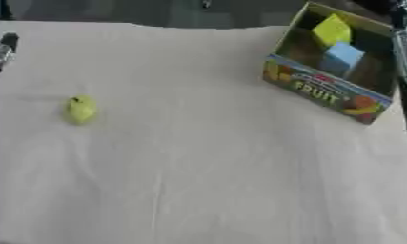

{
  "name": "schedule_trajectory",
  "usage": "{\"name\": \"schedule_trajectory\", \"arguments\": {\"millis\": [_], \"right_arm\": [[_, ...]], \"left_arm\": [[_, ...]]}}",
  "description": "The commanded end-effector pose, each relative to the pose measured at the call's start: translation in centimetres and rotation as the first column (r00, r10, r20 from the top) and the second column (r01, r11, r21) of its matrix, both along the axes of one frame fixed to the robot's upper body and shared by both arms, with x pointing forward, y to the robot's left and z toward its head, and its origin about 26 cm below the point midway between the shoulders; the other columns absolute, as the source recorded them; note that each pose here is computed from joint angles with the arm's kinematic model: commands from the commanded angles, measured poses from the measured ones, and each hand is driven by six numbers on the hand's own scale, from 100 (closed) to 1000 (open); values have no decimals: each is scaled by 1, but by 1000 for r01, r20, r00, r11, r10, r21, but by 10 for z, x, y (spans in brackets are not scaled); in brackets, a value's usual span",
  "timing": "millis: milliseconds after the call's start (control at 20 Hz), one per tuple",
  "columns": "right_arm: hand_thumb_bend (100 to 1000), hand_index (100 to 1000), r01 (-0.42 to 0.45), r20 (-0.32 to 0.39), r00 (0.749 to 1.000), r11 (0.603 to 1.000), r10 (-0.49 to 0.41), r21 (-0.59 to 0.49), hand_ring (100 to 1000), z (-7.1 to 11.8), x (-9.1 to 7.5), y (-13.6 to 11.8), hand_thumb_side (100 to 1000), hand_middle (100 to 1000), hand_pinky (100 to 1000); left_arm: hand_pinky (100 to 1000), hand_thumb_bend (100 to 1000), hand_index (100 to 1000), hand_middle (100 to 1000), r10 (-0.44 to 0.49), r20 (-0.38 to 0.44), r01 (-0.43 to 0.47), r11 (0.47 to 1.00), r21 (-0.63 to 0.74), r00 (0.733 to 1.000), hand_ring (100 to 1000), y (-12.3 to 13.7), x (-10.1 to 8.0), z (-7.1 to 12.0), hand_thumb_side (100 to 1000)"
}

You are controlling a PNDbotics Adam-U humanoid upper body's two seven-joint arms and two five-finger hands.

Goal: Pick up the objects with one hand, pass them to the other hand, and then place them into the box on the other side of the table.

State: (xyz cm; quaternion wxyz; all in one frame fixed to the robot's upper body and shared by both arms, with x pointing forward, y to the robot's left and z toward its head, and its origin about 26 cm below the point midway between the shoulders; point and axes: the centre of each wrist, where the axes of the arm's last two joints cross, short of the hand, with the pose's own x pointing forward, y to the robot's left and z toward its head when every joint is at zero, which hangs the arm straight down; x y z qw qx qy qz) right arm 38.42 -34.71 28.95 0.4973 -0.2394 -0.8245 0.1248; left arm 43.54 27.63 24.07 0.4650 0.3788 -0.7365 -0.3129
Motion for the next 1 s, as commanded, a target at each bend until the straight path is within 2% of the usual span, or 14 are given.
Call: {"name": "schedule_trajectory", "arguments": {"millis": [50,200,300,500,700,950,1000], "right_arm": [[100,908,-22,71,997,999,19,37,1000,15,-16,6,519,771,1000],[100,899,-22,58,998,999,20,33,1000,11,-21,9,516,763,1000],[100,884,-21,47,999,999,20,24,1000,9,-22,11,513,757,1000],[100,880,-20,35,999,1000,20,7,1000,8,-22,12,514,756,1000],[100,878,-21,30,999,1000,21,-4,1000,7,-22,13,513,754,1000],[100,875,-23,27,999,1000,23,-11,1000,6,-21,13,513,751,1000],[100,874,-23,28,999,1000,23,-11,1000,6,-21,13,505,749,1000]], "left_arm": [[765,458,813,659,-5,-128,18,995,99,992,740,14,15,14,434],[773,451,814,662,-30,-271,68,989,134,962,748,18,29,19,512],[780,493,815,668,-65,-357,120,984,134,932,752,20,35,23,516],[778,502,805,656,-146,-479,232,965,126,866,745,22,40,31,551],[771,500,795,639,-204,-555,311,945,105,807,733,20,38,38,595],[762,518,811,643,-222,-597,352,930,107,771,726,11,32,42,618],[760,565,833,651,-217,-604,354,928,115,767,727,8,31,42,572]]}}
